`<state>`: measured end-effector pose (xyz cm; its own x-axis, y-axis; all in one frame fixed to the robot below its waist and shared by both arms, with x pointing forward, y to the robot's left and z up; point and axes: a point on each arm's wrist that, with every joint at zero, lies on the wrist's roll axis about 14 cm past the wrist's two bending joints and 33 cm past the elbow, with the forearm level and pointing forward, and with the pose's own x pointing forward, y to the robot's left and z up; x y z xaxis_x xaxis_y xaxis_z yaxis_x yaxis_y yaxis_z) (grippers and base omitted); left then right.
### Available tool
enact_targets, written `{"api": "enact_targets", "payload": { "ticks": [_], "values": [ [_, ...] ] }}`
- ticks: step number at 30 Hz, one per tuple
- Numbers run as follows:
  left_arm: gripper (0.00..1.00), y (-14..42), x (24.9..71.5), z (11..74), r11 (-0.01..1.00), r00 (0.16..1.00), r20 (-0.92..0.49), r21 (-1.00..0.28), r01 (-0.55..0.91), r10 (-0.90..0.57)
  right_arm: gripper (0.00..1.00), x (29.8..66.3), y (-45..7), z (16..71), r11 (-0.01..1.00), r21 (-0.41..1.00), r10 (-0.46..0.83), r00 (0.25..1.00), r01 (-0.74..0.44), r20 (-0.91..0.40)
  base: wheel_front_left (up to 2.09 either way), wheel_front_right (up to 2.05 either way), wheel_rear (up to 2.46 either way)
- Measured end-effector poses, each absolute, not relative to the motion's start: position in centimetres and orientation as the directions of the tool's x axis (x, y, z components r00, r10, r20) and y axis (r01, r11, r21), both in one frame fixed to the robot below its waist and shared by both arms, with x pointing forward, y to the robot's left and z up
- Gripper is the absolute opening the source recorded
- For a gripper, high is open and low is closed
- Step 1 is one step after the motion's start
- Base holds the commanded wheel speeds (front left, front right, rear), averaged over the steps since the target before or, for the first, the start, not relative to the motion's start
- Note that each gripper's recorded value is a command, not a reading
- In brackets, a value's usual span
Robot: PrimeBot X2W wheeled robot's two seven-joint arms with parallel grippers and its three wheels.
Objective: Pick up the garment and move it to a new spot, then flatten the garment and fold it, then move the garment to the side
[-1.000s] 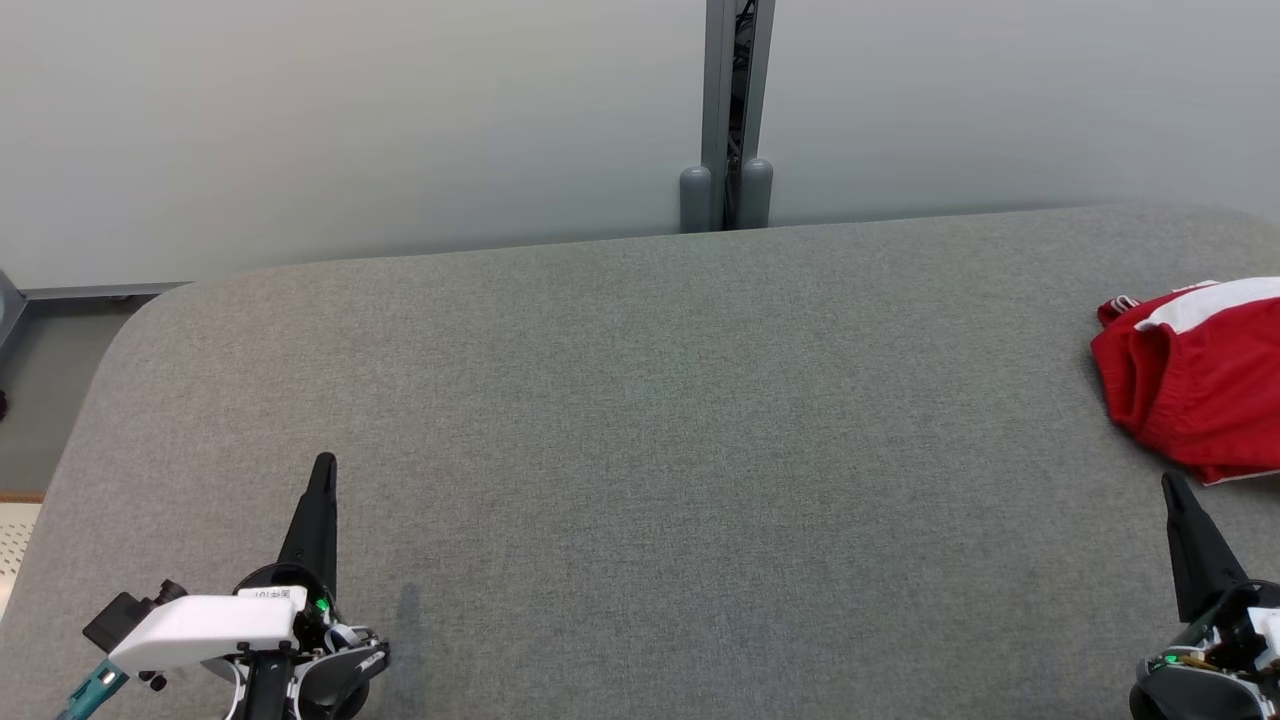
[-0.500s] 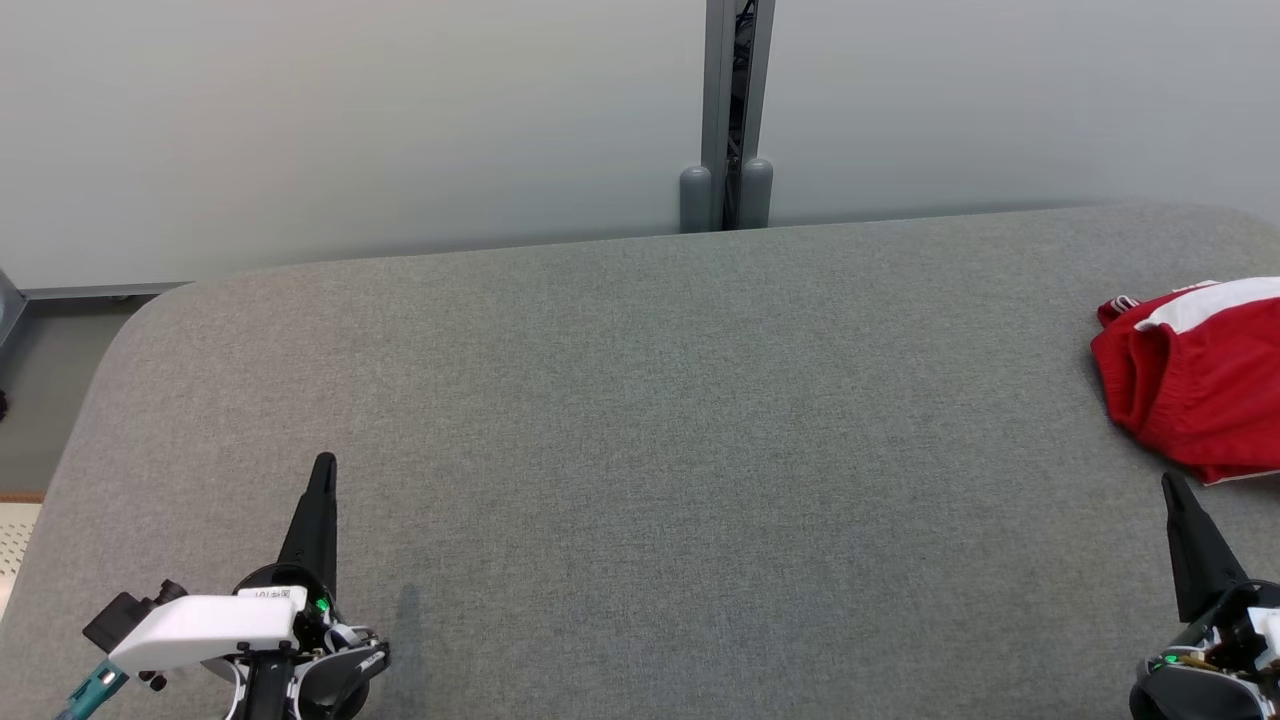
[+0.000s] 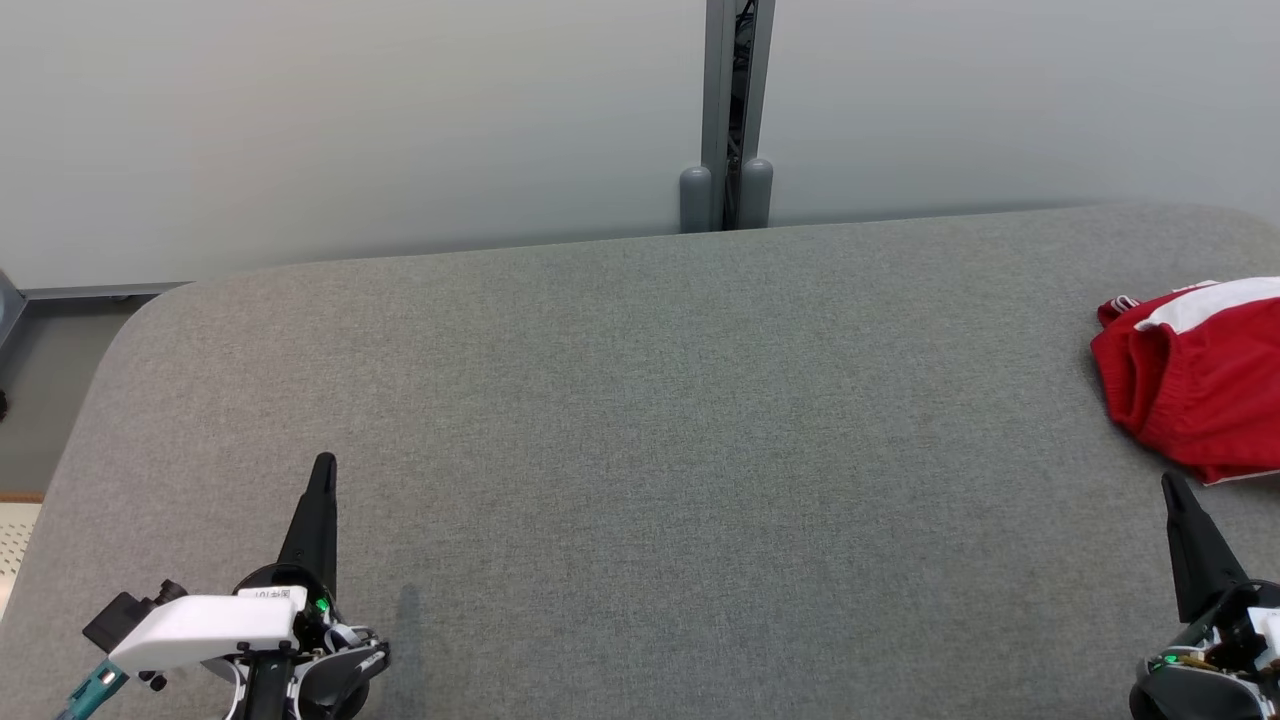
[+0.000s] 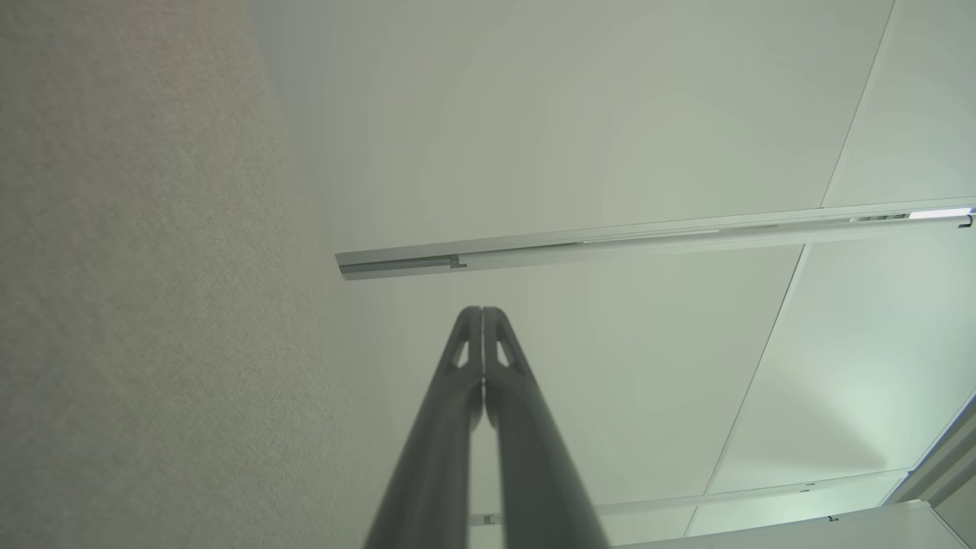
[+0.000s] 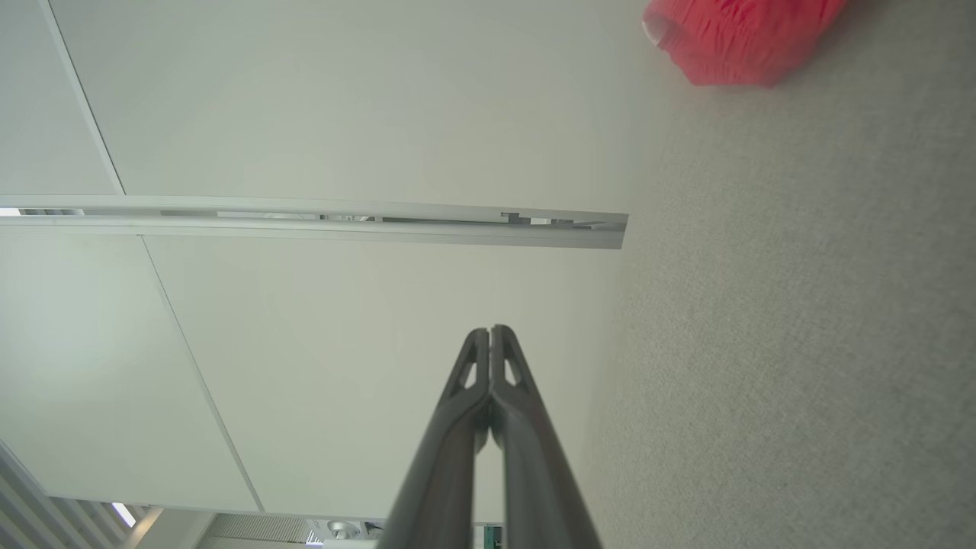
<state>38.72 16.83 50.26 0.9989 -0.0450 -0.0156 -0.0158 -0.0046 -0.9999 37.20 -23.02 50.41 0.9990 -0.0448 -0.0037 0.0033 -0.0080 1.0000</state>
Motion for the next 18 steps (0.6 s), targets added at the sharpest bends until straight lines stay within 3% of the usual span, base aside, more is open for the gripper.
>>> {"api": "enact_targets", "payload": {
  "ticks": [18],
  "values": [
    [0.00,16.83,38.72,50.27,-0.005,0.999,-0.016,-1.000,-0.016,-0.045,0.00,37.20,-23.01,50.41,-0.008,1.000,-0.044,0.999,0.003,-0.004,0.00,0.00,0.00]
  ]
}}
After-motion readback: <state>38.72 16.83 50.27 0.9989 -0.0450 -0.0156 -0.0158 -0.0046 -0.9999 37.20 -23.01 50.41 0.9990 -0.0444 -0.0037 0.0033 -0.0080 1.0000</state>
